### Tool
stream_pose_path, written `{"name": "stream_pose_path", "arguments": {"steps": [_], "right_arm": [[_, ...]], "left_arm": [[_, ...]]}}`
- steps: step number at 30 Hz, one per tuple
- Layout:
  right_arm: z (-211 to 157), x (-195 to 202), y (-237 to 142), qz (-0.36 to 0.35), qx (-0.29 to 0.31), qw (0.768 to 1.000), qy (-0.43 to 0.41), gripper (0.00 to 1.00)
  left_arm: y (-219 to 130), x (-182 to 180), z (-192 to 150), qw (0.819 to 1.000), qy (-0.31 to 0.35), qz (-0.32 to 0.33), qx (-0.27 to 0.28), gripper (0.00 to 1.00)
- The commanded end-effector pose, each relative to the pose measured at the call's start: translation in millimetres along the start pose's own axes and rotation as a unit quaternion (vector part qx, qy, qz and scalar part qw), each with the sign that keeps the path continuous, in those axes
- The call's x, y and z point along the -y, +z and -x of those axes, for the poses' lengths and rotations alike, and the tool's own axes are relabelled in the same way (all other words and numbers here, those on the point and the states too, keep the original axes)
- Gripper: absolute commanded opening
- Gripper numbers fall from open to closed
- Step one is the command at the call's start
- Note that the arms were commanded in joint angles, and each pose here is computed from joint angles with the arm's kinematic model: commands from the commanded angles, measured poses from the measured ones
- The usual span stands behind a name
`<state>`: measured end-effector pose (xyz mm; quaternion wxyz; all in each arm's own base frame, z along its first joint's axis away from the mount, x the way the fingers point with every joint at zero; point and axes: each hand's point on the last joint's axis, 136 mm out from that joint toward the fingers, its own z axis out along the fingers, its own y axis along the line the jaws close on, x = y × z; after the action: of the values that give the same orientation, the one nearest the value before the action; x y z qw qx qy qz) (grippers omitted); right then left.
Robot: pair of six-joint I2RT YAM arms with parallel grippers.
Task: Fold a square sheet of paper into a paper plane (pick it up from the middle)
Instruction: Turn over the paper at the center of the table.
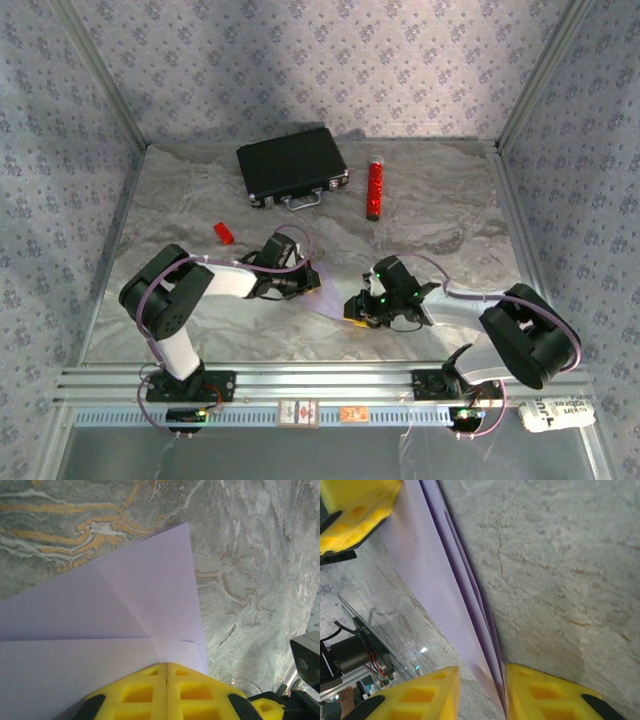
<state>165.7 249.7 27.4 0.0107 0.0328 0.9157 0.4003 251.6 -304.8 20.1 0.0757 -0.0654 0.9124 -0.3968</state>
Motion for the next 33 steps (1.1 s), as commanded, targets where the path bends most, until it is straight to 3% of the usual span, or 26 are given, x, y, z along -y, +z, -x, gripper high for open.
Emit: {"name": "stream_pose_path", "arguments": {"steps": [1,11,18,26,33], "right_arm": [[7.7,-12.1,2.0,0.019,0.001,1.0,-0.006,0.29],[14.3,-10.4,7.4,0.022,-0.003,1.0,-0.01,0.18],[9.1,-2.1,5.8,0.013,-0.009,1.0,-0.012,0.06],[9.8,-2.3,-7.0,-0.004,0.011,0.999,-0.036,0.05],[7.5,4.0,-27.9,-0.038,0.042,0.997,-0.051,0.05]], "left_arm": [[1.5,-16.5,-4.0,1.0,-0.012,0.02,-0.003,0.04],[0.7,-14.1,-2.4,1.0,-0.013,0.019,0.0,0.05],[-7.9,0.7,2.0,1.0,-0.006,0.003,0.008,0.17],[-37.5,28.6,10.3,0.999,0.032,-0.003,0.034,0.36],[-73.3,27.3,6.4,0.996,0.057,0.011,0.07,0.36]]}}
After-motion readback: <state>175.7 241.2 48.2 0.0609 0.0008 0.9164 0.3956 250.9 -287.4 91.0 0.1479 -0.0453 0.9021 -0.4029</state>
